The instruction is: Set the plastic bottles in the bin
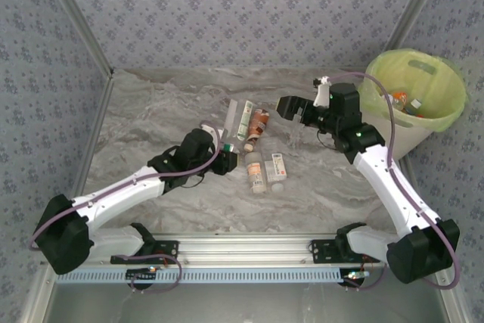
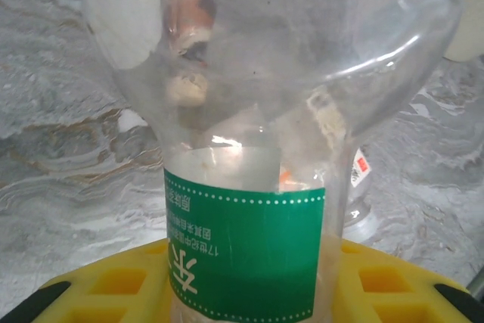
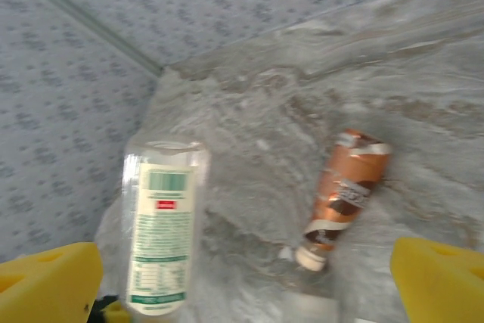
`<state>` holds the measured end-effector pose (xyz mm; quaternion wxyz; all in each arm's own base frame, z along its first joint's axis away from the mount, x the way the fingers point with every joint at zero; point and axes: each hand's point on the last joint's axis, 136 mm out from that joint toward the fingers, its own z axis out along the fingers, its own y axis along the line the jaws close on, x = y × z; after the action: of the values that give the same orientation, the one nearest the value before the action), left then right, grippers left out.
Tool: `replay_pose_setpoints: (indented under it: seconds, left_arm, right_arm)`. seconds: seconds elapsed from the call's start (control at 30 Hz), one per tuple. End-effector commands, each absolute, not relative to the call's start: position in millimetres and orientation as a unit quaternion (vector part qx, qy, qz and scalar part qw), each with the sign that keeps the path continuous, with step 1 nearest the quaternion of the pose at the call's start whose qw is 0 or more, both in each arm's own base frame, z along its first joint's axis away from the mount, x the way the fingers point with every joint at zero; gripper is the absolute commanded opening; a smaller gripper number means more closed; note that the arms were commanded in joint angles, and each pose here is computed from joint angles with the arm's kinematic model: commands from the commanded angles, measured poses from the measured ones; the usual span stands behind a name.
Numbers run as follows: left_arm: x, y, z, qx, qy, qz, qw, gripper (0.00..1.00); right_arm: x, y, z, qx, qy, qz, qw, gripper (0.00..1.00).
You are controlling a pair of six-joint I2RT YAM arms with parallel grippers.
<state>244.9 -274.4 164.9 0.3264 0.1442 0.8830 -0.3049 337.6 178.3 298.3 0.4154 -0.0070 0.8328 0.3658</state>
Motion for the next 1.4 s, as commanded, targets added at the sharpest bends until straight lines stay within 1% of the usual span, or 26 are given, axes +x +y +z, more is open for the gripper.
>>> replay_pose_setpoints:
  seconds: [0.0, 0.1, 0.2, 0.37, 0.4, 0.47, 0.6, 0.67, 0.73, 0.87, 0.97, 1.0, 1.03, 1.1, 1.27, 1.33, 1.37]
  left_arm:
    - [245.0, -289.8, 202.2, 0.190, 0.839, -0.350, 0.372, 0.00]
    - [245.5, -294.4, 214.8, 0.207, 0.824, -0.357, 0.387, 0.00]
    - [249.6, -297.1, 220.6, 0.217, 0.819, -0.350, 0.400, 0.00]
    - [256.9, -303.7, 219.4, 0.226, 0.822, -0.337, 0.399, 0.00]
    - [257.3, -305.5, 221.2, 0.229, 0.820, -0.338, 0.402, 0.00]
    - [258.2, -309.3, 222.2, 0.234, 0.817, -0.337, 0.404, 0.00]
    - [261.8, -312.5, 222.9, 0.236, 0.816, -0.330, 0.411, 0.00]
    - [263.4, -313.4, 221.5, 0.237, 0.817, -0.328, 0.411, 0.00]
    - [264.8, -314.6, 221.4, 0.238, 0.817, -0.327, 0.412, 0.00]
    - [268.1, -316.5, 222.9, 0.234, 0.815, -0.328, 0.417, 0.00]
    - [269.3, -317.4, 221.0, 0.234, 0.817, -0.326, 0.414, 0.00]
    - [269.1, -317.7, 219.8, 0.235, 0.818, -0.325, 0.413, 0.00]
    - [269.5, -317.9, 220.1, 0.233, 0.818, -0.326, 0.413, 0.00]
    - [269.5, -317.7, 219.8, 0.232, 0.819, -0.327, 0.411, 0.00]
    - [269.0, -317.8, 220.0, 0.228, 0.819, -0.329, 0.410, 0.00]
    - [268.8, -317.9, 220.8, 0.227, 0.819, -0.331, 0.410, 0.03]
    - [268.5, -318.1, 221.3, 0.227, 0.819, -0.332, 0.409, 0.09]
  right_arm:
    - [329.4, 204.4, 321.9, -0.043, 0.805, 0.426, 0.410, 1.00]
    - [333.3, 216.2, 321.9, -0.043, 0.803, 0.434, 0.405, 1.00]
    - [344.2, 229.7, 312.1, -0.017, 0.812, 0.436, 0.387, 1.00]
    - [349.5, 260.3, 307.4, -0.044, 0.811, 0.455, 0.365, 1.00]
    - [350.8, 262.5, 302.5, -0.043, 0.814, 0.452, 0.362, 1.00]
    - [356.9, 269.0, 310.8, -0.042, 0.811, 0.453, 0.368, 1.00]
    - [370.4, 267.6, 301.0, -0.016, 0.824, 0.431, 0.368, 1.00]
    - [376.6, 261.9, 298.6, -0.001, 0.828, 0.414, 0.377, 0.96]
    - [378.1, 264.3, 300.8, -0.006, 0.824, 0.419, 0.381, 0.91]
    - [377.0, 273.3, 297.2, -0.018, 0.829, 0.430, 0.356, 0.85]
    - [375.1, 274.5, 296.2, -0.024, 0.832, 0.429, 0.351, 0.82]
    - [374.5, 274.6, 295.9, -0.027, 0.832, 0.428, 0.351, 0.74]
    - [373.3, 275.1, 296.7, -0.031, 0.833, 0.428, 0.350, 0.70]
    - [371.9, 275.2, 298.3, -0.038, 0.833, 0.427, 0.350, 0.65]
    - [369.9, 274.1, 302.9, -0.046, 0.830, 0.424, 0.360, 0.49]
    - [369.6, 274.1, 303.6, -0.047, 0.829, 0.424, 0.361, 0.41]
    - [369.0, 274.3, 305.7, -0.048, 0.828, 0.425, 0.363, 0.37]
